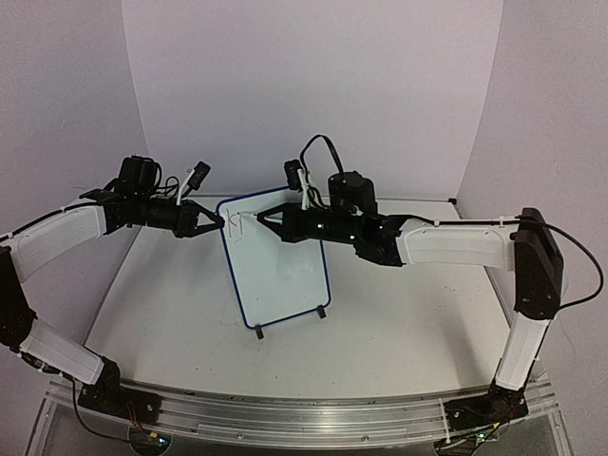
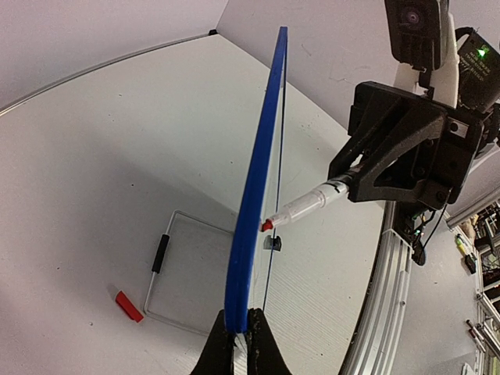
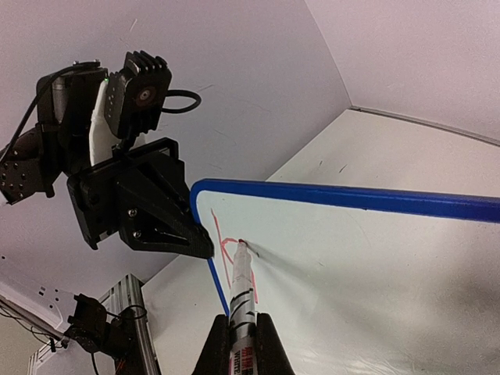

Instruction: Write a sentence on the whiteboard

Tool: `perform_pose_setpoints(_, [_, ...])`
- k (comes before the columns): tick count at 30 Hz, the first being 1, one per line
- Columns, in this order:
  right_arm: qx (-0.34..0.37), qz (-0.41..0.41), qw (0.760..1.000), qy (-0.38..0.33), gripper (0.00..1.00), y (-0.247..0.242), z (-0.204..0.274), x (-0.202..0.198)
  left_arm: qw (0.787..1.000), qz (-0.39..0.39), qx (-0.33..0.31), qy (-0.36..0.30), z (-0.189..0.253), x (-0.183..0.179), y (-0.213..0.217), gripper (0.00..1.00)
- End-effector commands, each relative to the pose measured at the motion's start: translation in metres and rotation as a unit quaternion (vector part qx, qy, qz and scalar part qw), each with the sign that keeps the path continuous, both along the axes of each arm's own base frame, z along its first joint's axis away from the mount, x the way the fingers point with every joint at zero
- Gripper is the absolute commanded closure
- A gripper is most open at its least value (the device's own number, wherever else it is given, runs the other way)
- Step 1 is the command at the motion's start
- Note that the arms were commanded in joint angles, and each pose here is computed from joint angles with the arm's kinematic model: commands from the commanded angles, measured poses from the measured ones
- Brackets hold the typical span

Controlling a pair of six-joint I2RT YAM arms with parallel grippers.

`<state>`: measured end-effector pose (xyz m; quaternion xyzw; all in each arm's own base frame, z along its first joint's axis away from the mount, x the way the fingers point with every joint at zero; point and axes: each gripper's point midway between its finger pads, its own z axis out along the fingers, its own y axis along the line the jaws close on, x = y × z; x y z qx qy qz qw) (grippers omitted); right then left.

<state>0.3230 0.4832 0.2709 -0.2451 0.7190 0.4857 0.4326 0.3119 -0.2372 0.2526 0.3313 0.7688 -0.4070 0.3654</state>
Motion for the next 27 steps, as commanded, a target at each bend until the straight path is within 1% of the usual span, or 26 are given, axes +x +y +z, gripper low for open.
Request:
perform_pose_setpoints(1, [0.013, -0.004, 1.0, -0.017, 1.0, 0.002, 0.015, 0.004, 1.0, -0.001, 0.023, -0.007, -0.007, -0.003, 0.002, 1.0])
perform_pose_setpoints(6, [0.039, 0.036, 0.998, -0.036, 1.0, -0.006, 0.035, -0.019, 1.0, -0.001, 0.022, -0.009, -0.006, -0.003, 0.002, 1.0])
perform_pose_setpoints(10, [0.041, 0.039, 0.998, -0.04, 1.0, -0.014, 0.039, -0.026, 1.0, -0.002, 0.022, -0.009, -0.006, -0.004, 0.002, 1.0])
perform_pose_setpoints(17, [0.019, 0.013, 0.999, -0.026, 1.0, -0.017, 0.02, -0.017, 1.0, -0.002, 0.022, -0.008, -0.006, -0.004, 0.002, 1.0])
perform_pose_setpoints(27, [0.005, -0.009, 1.0, -0.018, 1.0, -0.014, 0.013, -0.002, 1.0, -0.003, 0.023, -0.01, -0.006, -0.005, 0.001, 1.0])
